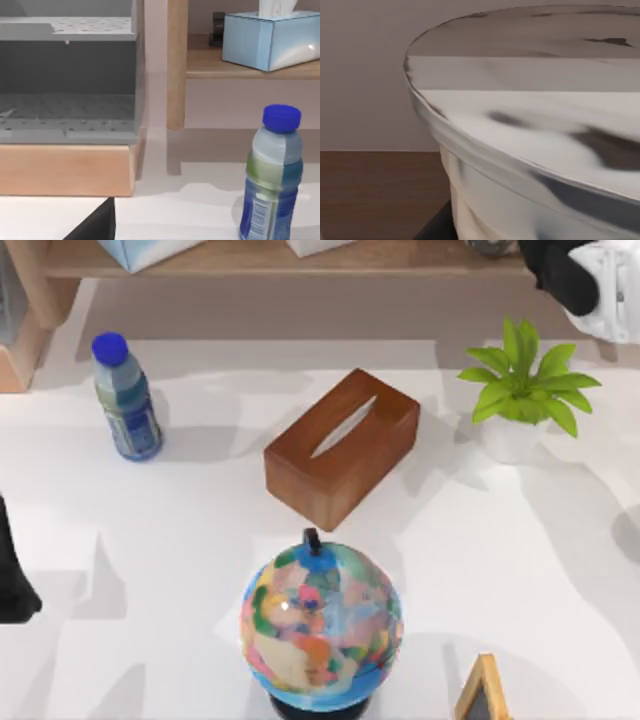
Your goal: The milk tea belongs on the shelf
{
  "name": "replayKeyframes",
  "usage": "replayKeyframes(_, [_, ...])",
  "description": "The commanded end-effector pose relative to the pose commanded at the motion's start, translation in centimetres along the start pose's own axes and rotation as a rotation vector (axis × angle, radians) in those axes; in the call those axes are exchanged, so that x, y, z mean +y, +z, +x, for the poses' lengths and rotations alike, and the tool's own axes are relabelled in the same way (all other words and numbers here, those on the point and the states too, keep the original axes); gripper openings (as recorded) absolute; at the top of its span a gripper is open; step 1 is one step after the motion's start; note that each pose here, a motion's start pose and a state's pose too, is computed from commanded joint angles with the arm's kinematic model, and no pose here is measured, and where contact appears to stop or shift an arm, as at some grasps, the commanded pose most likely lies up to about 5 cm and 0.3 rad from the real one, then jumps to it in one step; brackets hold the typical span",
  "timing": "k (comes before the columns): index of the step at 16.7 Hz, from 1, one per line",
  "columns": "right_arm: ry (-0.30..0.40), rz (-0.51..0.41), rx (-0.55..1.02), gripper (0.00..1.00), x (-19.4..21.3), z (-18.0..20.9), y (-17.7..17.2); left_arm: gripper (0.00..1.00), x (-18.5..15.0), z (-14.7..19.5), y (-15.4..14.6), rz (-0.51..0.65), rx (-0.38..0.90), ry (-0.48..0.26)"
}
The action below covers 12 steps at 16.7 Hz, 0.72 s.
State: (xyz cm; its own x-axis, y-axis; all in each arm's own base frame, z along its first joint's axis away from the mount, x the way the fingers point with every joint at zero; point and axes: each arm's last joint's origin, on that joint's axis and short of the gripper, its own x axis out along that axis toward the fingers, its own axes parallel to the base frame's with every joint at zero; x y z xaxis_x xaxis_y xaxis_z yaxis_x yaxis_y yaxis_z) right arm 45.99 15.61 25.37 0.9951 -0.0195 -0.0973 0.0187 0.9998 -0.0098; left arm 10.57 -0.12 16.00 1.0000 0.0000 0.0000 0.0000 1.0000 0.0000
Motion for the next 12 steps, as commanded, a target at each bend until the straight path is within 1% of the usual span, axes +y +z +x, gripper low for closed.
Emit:
replayKeyframes(1, [0.000, 0.000, 0.000, 0.00, 0.00, 0.00, 0.00, 1.00, 0.00, 0.00, 0.00, 0.000, 0.000, 0.000])
replayKeyframes(12, [0.000, 0.000, 0.000, 0.83, 0.00, 0.00, 0.00, 1.00, 0.00, 0.00, 0.00, 0.000, 0.000, 0.000])
